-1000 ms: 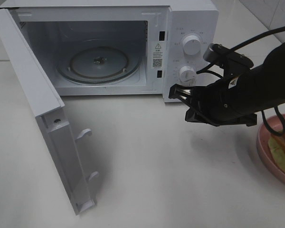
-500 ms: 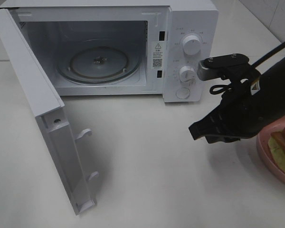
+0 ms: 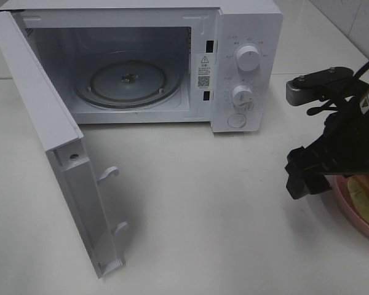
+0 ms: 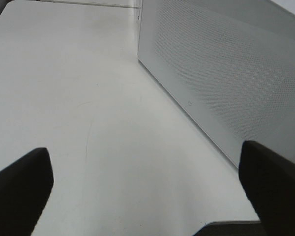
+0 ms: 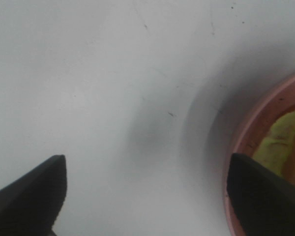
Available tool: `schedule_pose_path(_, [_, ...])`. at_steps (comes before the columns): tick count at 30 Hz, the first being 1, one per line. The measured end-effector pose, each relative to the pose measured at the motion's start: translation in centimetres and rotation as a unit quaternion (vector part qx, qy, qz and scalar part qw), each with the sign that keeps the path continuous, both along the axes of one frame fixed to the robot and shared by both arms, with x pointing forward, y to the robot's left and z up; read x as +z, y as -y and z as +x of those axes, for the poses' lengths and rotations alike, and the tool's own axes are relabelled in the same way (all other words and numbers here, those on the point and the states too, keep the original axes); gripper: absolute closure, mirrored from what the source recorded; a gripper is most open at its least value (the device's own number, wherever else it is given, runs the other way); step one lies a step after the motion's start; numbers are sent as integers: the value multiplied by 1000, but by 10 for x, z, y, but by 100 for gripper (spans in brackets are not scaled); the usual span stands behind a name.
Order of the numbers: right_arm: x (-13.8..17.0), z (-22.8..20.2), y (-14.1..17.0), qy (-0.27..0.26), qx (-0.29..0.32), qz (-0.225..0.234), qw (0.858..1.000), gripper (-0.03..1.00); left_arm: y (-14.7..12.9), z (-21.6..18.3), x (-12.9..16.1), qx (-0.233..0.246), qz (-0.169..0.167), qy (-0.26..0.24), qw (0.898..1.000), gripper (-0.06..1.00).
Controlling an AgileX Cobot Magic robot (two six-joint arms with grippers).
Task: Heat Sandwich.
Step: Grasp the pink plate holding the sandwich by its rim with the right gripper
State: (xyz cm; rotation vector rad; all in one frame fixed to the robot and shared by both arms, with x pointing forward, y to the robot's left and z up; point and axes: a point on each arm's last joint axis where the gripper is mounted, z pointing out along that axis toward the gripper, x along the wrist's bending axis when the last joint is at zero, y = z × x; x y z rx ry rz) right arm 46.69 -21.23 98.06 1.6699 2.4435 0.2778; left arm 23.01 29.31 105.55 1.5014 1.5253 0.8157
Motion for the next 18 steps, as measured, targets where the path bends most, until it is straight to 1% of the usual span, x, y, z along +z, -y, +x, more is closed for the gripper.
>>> schedule_pose_path(3, [0, 3, 14, -6, -18, -15, 1000, 4, 0, 0, 0, 0, 0, 0, 1000, -2])
schedule_pose_path(5, [-1, 4, 18, -8, -22, -19, 1000, 3, 0, 0, 0, 0, 0, 0, 1000, -2])
schedule_pose_path(8, [-1, 6, 32, -13, -48, -26, 998, 3, 0, 0, 0, 0, 0, 0, 1000, -2])
schedule_pose_path(11, [-1, 7, 37, -14, -58, -26, 998, 3, 0, 0, 0, 0, 0, 0, 1000, -2])
schedule_pose_path(18, [-16, 14, 46, -43, -79, -34, 995, 3, 0, 0, 0, 0, 0, 0, 1000, -2])
